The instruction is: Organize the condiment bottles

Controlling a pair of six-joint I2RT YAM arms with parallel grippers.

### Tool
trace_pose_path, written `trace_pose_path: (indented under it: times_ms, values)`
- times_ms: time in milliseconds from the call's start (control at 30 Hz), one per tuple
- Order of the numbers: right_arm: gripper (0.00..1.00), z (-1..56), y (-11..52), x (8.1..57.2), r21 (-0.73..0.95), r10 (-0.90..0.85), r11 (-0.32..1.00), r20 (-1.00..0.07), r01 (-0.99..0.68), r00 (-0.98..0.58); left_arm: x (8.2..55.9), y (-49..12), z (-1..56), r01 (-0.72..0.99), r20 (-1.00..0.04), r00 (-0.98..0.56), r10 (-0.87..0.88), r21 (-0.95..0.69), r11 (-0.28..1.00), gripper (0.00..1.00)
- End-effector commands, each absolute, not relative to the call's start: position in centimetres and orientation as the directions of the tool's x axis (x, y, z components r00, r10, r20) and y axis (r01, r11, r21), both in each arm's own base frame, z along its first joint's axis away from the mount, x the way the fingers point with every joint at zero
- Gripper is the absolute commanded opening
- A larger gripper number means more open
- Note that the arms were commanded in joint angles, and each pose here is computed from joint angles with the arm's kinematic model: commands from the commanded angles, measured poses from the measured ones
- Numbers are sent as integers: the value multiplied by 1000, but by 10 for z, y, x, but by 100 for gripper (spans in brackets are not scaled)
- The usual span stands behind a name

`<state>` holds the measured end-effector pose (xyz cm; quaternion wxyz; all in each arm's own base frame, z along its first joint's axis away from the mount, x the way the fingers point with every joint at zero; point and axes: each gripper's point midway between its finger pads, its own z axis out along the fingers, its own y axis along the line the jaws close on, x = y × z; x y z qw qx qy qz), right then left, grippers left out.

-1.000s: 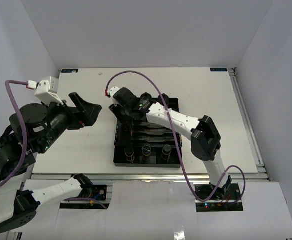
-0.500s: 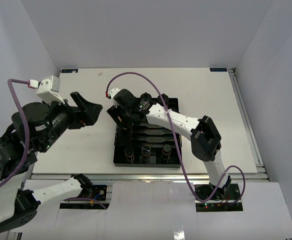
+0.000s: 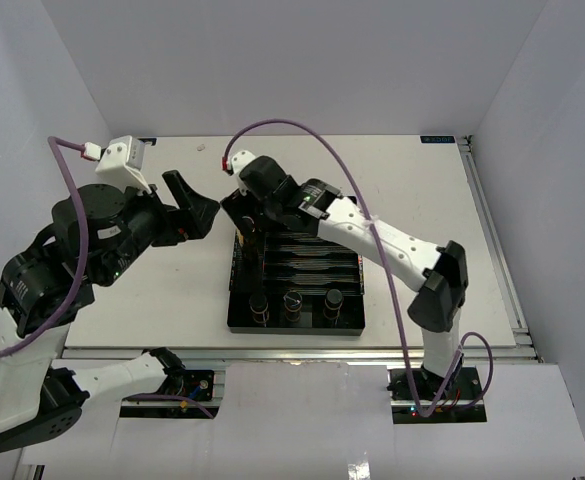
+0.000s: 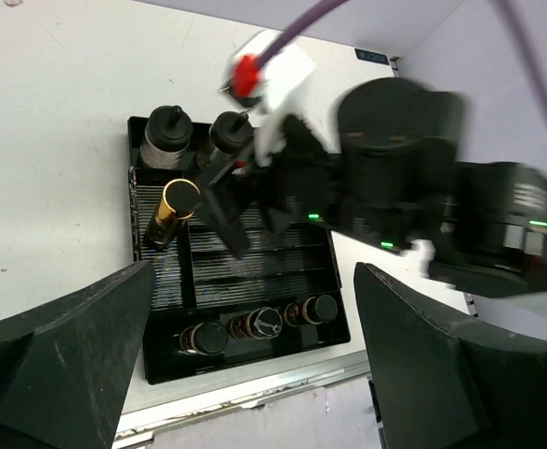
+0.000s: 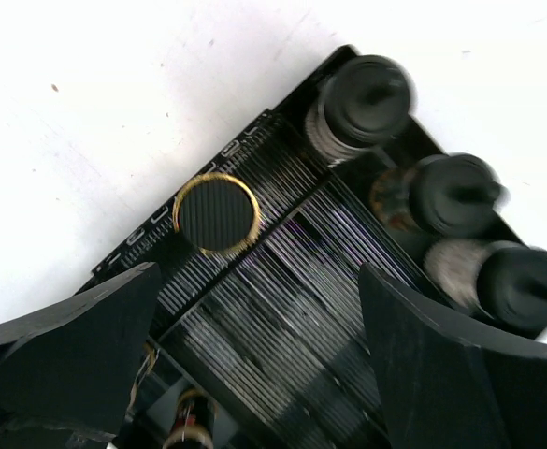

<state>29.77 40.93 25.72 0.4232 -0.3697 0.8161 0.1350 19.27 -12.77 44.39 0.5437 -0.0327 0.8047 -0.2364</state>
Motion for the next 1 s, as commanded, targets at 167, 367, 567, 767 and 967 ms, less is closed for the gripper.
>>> trace_pose_path:
  times_ms: [167,367,567,767,967]
  values:
    - [90,306,246,288,37,-208,898,-843,-439,-495,208,-168,424,251,-825,-479,-298,-455,855,98]
    - [90,313,148,289,142,24,967,-879,-212,-477,228,-183,403,241,-832,-470,-296,-444,863,98]
    - [90,318,112,274,168,114,980,-912,-105,-394,250,-183,369,177,-840,-474,-264,-384,906,98]
    - [90,284,103,274,127,93,991,-878,-42,-469,253,-187,356,199,-830,-479,-285,-419,886,98]
    - [90,285,105,276,163,125,986,-878,-43,-461,256,-172,343,153,-826,-493,-275,-393,907,98]
